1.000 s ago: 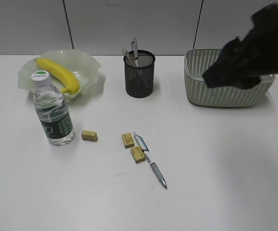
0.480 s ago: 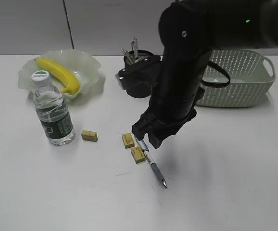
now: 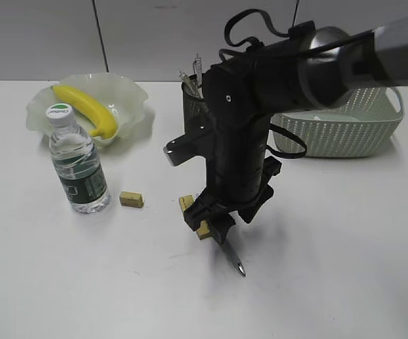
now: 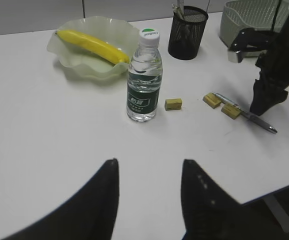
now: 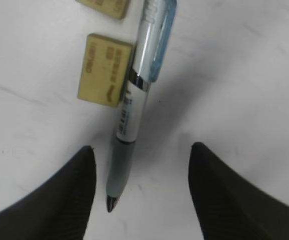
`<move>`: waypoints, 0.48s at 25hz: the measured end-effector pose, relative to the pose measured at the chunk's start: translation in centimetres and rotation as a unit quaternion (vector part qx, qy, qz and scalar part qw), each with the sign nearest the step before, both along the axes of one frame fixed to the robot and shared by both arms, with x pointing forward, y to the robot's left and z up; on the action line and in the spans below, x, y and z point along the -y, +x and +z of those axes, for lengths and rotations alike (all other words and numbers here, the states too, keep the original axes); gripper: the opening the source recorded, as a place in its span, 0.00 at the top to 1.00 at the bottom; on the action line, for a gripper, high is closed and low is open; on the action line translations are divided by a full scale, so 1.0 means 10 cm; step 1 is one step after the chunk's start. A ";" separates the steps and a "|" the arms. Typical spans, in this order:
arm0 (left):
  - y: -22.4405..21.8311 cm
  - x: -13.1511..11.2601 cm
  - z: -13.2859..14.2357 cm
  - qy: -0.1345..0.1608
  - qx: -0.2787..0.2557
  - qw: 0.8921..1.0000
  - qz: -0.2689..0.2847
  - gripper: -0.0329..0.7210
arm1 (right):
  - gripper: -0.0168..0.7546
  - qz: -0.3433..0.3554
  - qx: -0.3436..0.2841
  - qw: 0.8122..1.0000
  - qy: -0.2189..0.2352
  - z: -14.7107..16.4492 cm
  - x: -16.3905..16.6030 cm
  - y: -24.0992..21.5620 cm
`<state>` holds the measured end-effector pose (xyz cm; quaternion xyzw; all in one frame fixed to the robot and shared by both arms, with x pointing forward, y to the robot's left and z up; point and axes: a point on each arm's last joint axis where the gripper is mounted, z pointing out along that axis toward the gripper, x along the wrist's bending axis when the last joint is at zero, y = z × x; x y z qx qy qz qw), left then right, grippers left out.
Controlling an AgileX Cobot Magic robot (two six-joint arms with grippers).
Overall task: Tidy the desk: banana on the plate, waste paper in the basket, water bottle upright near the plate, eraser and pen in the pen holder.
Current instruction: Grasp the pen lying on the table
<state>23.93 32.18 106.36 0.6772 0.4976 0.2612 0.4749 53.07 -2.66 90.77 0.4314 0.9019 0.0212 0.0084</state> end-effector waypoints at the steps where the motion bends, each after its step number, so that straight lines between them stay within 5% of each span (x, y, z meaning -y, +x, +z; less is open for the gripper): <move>1: 0.00 0.00 0.00 0.000 0.000 1.000 0.000 0.54 | 0.37 -0.002 -0.003 1.000 0.000 -0.03 -0.01 0.00; 12: 0.00 0.00 0.00 0.000 0.000 1.000 0.000 0.55 | 0.46 -0.005 -0.022 1.000 -0.014 -0.35 -0.03 0.02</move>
